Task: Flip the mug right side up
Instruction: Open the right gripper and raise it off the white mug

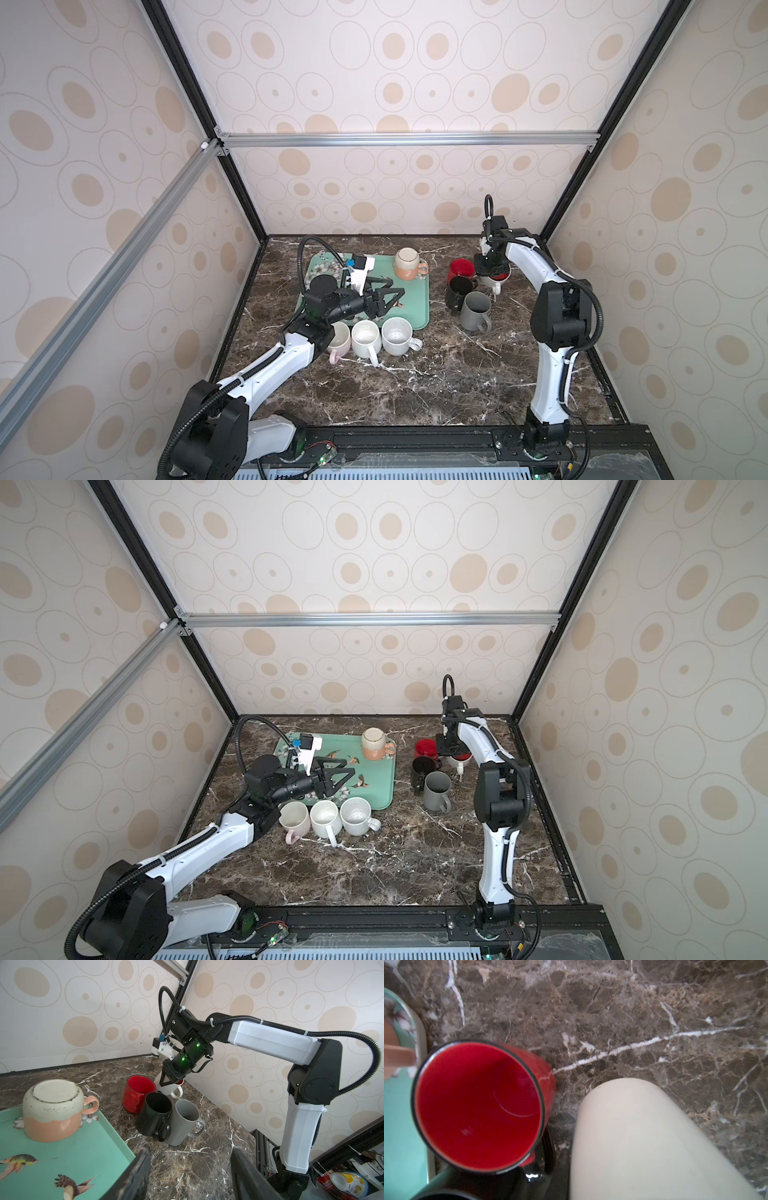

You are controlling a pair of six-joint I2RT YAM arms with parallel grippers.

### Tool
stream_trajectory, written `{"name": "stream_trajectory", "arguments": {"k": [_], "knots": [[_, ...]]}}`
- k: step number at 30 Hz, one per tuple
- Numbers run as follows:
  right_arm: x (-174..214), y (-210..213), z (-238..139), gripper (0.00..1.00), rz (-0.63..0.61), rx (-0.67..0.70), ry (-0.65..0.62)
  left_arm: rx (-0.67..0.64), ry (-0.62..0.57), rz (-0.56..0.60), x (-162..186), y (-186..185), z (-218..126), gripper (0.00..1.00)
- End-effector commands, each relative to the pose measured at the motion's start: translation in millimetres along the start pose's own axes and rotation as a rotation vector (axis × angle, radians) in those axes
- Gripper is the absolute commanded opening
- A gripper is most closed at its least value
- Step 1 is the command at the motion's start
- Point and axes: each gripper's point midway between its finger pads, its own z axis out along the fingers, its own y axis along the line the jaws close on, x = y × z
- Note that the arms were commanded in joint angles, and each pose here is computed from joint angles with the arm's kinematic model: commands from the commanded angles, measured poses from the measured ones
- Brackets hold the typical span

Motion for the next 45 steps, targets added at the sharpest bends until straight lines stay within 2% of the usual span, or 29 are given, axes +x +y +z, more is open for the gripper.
{"name": "stream_trajectory", "arguments": {"k": [1, 15, 27, 31, 35, 45], "knots": [[-13.7, 5.4, -2.8, 0.00, 0.020, -0.036, -0.005, 0.029, -0.034, 0.058, -18.0, -3.8, 3.8, 0.62], [-51.8, 9.3, 23.3, 0.06, 0.037, -0.056, -0.041, 0.016, -0.004, 0.066, -8.7, 5.9, 8.0, 0.62], [-57.9, 9.8, 39.0, 0.09, 0.035, -0.101, -0.039, 0.010, -0.003, 0.065, -7.4, 8.6, 7.5, 0.62], [-58.1, 9.1, 42.0, 0.16, 0.027, -0.101, -0.039, 0.006, -0.004, 0.063, -7.3, 9.4, 7.6, 0.62], [-59.8, 9.1, 39.8, 0.24, 0.022, -0.101, -0.046, 0.005, -0.006, 0.066, -7.6, 9.4, 7.6, 0.62], [-75.6, 6.9, 4.1, 0.32, 0.003, -0.089, -0.124, 0.003, 0.002, 0.058, -3.7, 12.4, 9.0, 0.62]]}}
